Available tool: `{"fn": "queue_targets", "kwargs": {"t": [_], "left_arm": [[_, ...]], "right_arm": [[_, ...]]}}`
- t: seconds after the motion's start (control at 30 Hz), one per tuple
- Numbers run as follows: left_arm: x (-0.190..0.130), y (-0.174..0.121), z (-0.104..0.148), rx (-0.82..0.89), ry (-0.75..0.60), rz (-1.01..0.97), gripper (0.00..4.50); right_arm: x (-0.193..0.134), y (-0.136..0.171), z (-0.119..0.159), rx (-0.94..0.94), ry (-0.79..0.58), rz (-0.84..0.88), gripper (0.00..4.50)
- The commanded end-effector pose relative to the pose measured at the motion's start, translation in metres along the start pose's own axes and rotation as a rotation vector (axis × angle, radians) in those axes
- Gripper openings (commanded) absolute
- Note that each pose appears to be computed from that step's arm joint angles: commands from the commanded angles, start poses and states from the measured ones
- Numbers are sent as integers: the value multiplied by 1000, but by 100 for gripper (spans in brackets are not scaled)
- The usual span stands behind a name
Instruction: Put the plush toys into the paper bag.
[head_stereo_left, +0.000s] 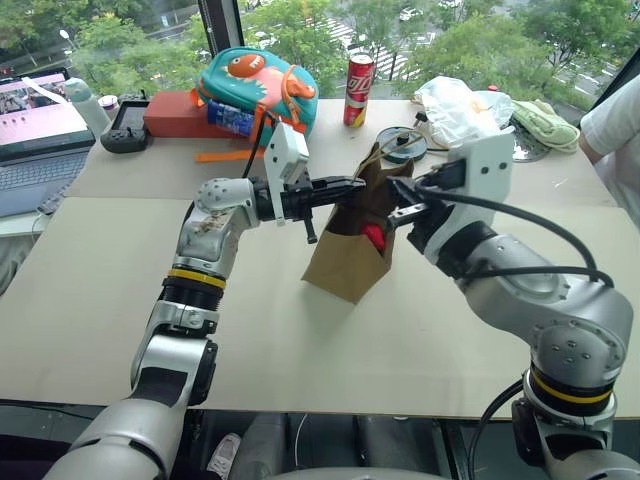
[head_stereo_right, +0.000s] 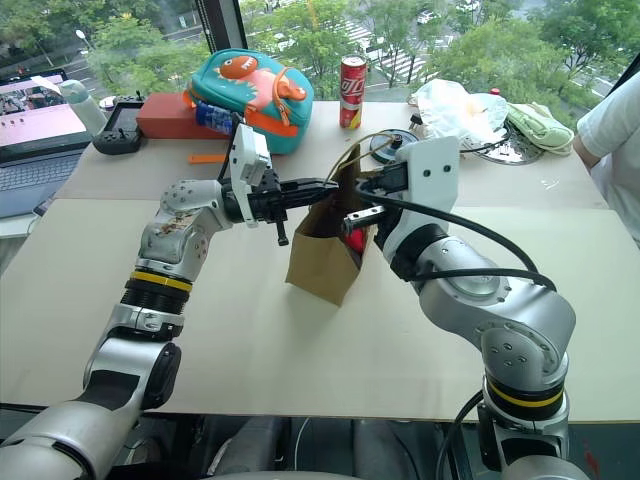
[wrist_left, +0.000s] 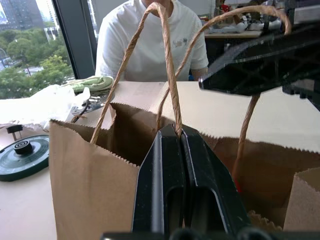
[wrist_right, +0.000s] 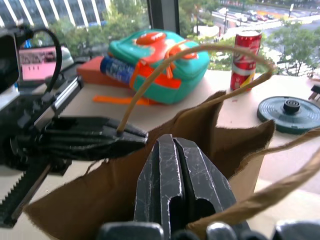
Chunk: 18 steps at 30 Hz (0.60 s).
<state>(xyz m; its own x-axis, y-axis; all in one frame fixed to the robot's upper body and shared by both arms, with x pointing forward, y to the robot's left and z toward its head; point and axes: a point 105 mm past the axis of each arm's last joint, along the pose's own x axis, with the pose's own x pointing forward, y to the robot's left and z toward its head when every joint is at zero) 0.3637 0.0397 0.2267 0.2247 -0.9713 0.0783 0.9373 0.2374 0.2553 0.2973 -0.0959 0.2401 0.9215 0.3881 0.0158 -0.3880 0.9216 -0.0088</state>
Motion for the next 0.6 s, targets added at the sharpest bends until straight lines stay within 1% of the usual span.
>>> {"fn": "queue_targets", "kwargs": {"t": [0.03,0.1,0.13,0.17,0.27,0.3,0.47,0.6], "left_arm": [[-3,0,10,36,-17,0,0],[-6,0,11,18,-10,-10,60],[-7,1,12,15,-9,-9,83],[-8,2,13,15,-8,-5,115],[-13,7,16,13,-8,20,230],[-16,9,17,11,-6,29,266],[-28,17,20,-6,0,74,443],[-37,21,23,-40,-6,100,447]], "right_arm": [[-3,3,4,13,-23,0,181],[-4,2,4,27,-25,3,258],[-5,1,5,31,-27,1,288],[-6,-1,5,35,-29,0,318],[-11,-4,6,47,-26,11,428],[-13,-4,5,49,-20,21,450],[-23,-11,7,72,-22,45,450],[-34,-9,0,53,27,114,450]]}}
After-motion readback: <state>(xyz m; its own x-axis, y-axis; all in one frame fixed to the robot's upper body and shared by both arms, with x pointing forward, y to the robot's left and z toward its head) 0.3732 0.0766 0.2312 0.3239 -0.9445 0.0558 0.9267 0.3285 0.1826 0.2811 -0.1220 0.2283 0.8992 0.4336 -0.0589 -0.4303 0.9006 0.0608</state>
